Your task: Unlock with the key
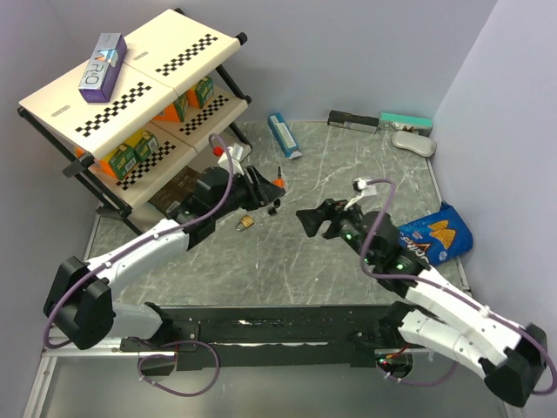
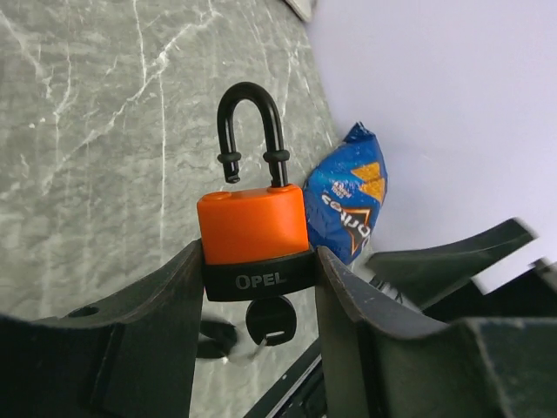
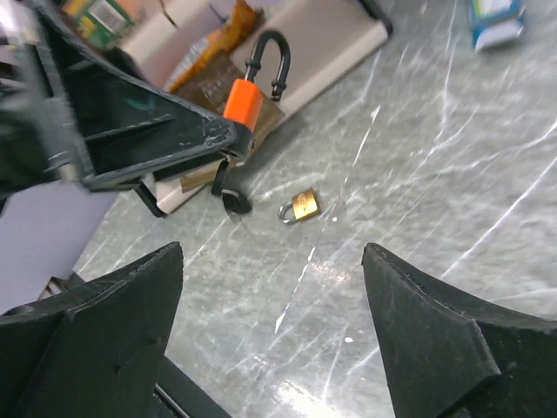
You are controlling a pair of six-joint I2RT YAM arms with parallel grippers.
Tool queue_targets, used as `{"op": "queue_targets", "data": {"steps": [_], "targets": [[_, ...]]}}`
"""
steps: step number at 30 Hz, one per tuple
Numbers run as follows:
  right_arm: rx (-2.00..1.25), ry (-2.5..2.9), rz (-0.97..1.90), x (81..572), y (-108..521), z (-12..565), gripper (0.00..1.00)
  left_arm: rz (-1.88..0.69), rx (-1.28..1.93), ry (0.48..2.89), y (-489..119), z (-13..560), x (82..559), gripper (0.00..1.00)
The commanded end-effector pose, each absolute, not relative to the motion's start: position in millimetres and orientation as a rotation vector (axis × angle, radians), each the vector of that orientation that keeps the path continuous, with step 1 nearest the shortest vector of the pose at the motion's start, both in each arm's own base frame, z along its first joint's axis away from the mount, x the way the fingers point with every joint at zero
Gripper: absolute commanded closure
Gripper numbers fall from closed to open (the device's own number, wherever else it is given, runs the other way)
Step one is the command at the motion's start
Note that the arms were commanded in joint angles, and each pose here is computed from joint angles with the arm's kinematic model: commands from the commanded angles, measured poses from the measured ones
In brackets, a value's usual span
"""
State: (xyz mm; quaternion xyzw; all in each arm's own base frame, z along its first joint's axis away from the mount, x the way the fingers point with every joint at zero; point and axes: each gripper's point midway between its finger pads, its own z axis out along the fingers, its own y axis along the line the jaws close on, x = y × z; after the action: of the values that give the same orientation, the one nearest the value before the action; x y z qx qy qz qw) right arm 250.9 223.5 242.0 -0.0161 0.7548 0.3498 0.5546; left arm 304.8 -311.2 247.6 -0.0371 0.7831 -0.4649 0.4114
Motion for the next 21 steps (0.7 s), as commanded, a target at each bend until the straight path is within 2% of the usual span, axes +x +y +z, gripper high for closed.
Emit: {"op": "queue_targets", "data": {"steps": [1,3,7,10,16,21], "targets": [[-0.145,1.75,0.824,235,209,271,0.09,-1.317,0.21,1.816,-313,287,286,0.99],[-0.223,1.73,0.868,225,213,286,0.07,-1.323,0.369,1.768,-312,291,275,0.99],[-0.362,1.671,0.91,213,222,321,0.07,-1.405,0.757,1.673,-314,296,226,0.99],[-0.447,1.632,0.943,206,230,341,0.07,-1.473,0.927,1.563,-308,298,192,0.99],[-0.6,1.597,0.978,203,249,361,0.06,-1.608,1.115,1.488,-298,295,151,0.99],[-0.682,1.588,1.061,199,267,361,0.06,-1.596,1.132,1.484,-298,297,151,0.99]]}}
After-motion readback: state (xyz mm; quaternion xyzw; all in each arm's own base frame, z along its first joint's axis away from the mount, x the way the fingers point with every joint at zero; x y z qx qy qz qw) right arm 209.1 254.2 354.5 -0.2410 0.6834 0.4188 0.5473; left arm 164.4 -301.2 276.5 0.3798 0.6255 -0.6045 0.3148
